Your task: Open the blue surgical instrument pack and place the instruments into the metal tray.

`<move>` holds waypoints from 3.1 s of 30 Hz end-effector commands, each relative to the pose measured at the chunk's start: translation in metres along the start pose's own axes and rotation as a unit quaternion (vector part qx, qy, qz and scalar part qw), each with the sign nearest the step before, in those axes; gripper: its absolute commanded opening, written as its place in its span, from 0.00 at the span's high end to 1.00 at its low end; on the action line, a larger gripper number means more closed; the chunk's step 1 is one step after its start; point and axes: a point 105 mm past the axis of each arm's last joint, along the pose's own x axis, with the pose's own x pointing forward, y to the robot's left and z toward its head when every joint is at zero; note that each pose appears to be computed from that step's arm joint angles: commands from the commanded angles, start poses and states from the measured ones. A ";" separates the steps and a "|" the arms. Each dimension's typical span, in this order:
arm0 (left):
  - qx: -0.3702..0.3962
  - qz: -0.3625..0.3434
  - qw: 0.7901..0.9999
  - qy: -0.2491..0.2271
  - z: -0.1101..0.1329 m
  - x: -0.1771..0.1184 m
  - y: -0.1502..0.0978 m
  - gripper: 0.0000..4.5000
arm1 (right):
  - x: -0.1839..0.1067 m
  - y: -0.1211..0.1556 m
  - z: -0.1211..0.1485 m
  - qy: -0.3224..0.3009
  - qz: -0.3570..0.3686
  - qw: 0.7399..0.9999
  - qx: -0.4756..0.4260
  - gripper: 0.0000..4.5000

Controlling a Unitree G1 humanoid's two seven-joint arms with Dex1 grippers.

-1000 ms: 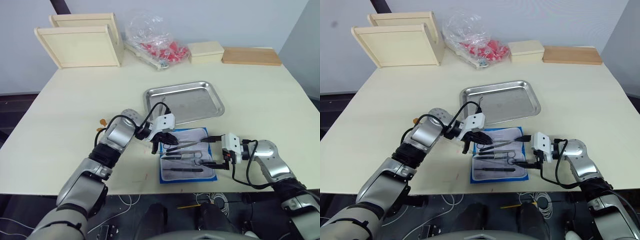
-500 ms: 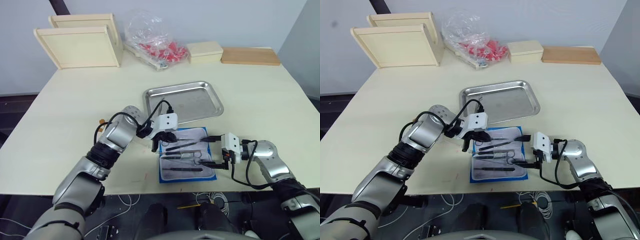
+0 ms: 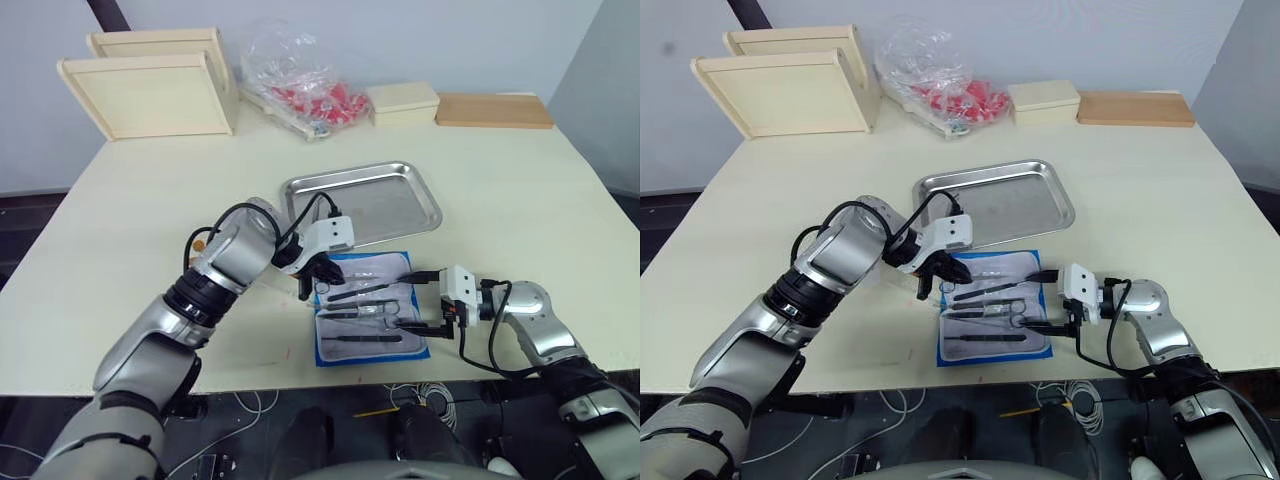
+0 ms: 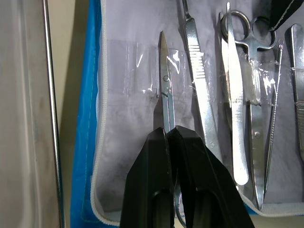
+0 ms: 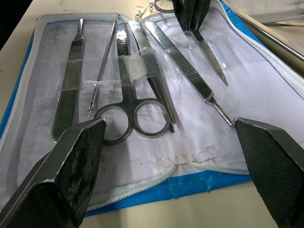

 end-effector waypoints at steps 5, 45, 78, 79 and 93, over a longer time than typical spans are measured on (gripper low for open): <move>0.001 0.011 1.000 -0.007 0.013 -0.016 0.001 0.99 | 0.001 0.021 -0.034 0.064 0.024 0.997 0.041 0.00; 0.006 0.010 1.000 0.023 0.000 -0.034 -0.007 0.99 | 0.008 0.025 -0.033 0.056 0.026 0.997 0.048 0.00; -0.032 0.112 0.993 -0.034 -0.003 -0.085 0.001 0.99 | 0.012 0.027 -0.034 0.054 0.029 0.997 0.051 0.00; -0.036 0.120 0.991 -0.043 0.000 -0.084 0.003 0.99 | 0.012 0.027 -0.034 0.054 0.030 0.997 0.051 0.00; -0.121 0.249 0.948 -0.160 0.041 -0.053 0.029 0.99 | 0.011 0.027 -0.036 0.056 0.028 0.997 0.052 0.00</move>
